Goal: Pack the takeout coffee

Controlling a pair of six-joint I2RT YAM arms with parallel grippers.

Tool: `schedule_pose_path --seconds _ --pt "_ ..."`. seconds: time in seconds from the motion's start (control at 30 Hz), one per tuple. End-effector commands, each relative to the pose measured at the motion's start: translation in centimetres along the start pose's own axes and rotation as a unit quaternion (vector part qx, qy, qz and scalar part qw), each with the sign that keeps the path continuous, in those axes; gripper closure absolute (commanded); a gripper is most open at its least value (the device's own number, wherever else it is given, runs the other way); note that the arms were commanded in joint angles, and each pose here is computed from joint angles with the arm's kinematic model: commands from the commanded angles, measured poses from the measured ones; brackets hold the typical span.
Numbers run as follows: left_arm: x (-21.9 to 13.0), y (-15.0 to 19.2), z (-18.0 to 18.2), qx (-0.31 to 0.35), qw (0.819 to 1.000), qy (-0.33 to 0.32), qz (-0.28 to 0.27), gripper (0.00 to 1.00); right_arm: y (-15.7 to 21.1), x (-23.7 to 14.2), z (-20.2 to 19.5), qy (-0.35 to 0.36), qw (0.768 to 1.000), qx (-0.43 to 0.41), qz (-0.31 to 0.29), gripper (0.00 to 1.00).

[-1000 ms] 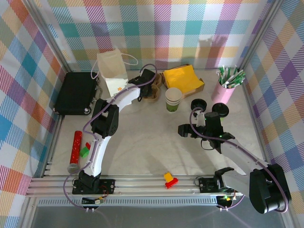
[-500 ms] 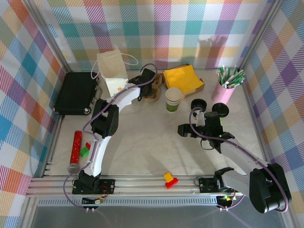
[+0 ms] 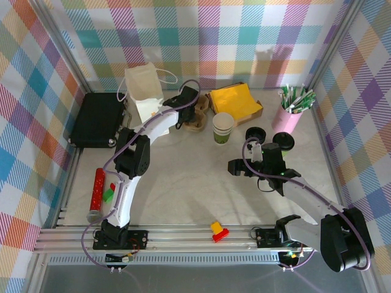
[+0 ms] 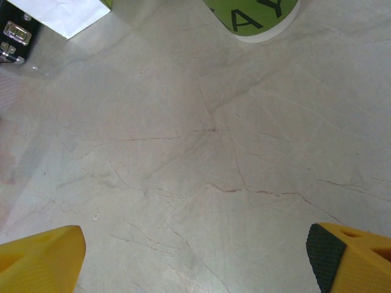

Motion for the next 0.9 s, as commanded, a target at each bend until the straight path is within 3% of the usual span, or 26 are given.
schedule_pose_path --seconds 0.0,0.33,0.77,0.87 --pt "-3.1 -1.0 -0.2 -0.026 0.999 0.027 -0.009 0.87 -0.8 -0.1 0.6 -0.004 1.0 -0.02 -0.007 0.06" --pt "-3.8 0.0 -0.2 -0.077 0.995 0.06 0.012 0.88 -0.8 -0.1 0.6 -0.002 1.0 -0.022 -0.006 0.06" --pt "-2.6 2.3 1.2 -0.12 0.991 0.045 0.049 0.88 -0.7 0.0 0.6 0.0 1.0 -0.023 -0.002 0.05" --pt "-2.5 2.5 1.3 -0.126 0.99 0.044 0.051 0.82 -0.6 0.1 0.5 0.001 1.0 -0.024 -0.001 0.05"
Point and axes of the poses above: each hand's point on the last joint's axis, 136 mm out from that joint toward the fingers, its own x axis out along the fingers, its own z axis along the line the jaws close on, y = z × x, the point moved 3 cm from there along -x, back along the fingers, and after that the axes turned 2 degrees about x, right-handed, at the moved point
